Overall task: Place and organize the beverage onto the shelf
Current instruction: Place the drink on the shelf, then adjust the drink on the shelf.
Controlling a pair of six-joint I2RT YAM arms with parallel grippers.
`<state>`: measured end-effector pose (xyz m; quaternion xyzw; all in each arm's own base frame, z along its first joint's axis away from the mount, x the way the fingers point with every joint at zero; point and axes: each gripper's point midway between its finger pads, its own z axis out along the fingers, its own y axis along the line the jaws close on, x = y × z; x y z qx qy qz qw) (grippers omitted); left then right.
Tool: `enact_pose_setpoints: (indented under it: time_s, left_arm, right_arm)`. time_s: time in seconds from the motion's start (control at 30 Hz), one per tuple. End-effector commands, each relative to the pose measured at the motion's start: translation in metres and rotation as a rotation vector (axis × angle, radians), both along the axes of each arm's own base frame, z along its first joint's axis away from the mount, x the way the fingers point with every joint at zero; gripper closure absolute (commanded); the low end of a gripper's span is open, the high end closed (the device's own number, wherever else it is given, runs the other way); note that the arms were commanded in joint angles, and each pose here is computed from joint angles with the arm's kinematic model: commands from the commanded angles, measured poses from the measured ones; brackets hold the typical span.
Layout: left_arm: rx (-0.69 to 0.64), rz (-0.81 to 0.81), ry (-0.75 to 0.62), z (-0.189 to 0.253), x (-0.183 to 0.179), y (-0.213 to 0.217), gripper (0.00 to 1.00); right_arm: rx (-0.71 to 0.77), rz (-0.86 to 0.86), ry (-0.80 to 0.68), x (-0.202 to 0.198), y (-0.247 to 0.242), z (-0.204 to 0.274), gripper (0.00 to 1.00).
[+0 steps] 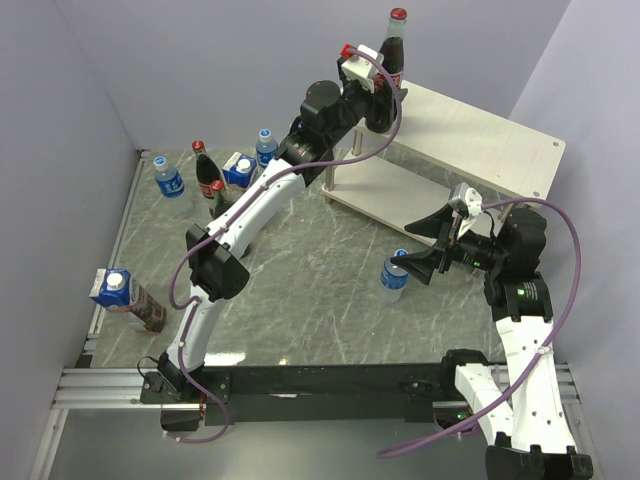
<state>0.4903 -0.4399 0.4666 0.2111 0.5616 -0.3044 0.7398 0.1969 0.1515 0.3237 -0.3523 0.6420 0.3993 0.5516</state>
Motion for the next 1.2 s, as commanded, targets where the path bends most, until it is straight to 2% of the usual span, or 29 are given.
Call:
enact_pose_setpoints:
  time_s: [0.0, 0.2, 0.43, 0.53, 0.87, 1.17]
  left_arm:
    - [-0.034, 0.016, -0.06, 0.021, -0.004, 0.004, 0.21]
    - [-0.029, 0.026, -0.063, 0.02, -0.003, 0.005, 0.23]
    - [-0.025, 0.064, -0.076, 0.019, 0.003, 0.008, 0.39]
    - [-0.034, 0.078, -0.08, 0.019, 0.007, 0.009, 0.42]
    - [0.013, 0.178, -0.116, 0.008, 0.031, 0.025, 0.4]
    - [-0.024, 0.165, -0.085, 0.003, 0.044, 0.034, 0.34]
  right_arm:
    - [-0.005, 0.012, -0.042, -0.002, 0.002, 0.005, 0.07]
    - [-0.005, 0.011, -0.04, -0.001, 0.001, 0.005, 0.07]
    - [-0.006, 0.009, -0.042, -0.001, 0.001, 0.005, 0.07]
    - [-0.006, 0.009, -0.042, -0.002, 0.001, 0.005, 0.07]
    - [-0.005, 0.012, -0.042, -0.002, 0.002, 0.005, 0.07]
    - [-0.004, 0.012, -0.042, -0.002, 0.001, 0.005, 0.07]
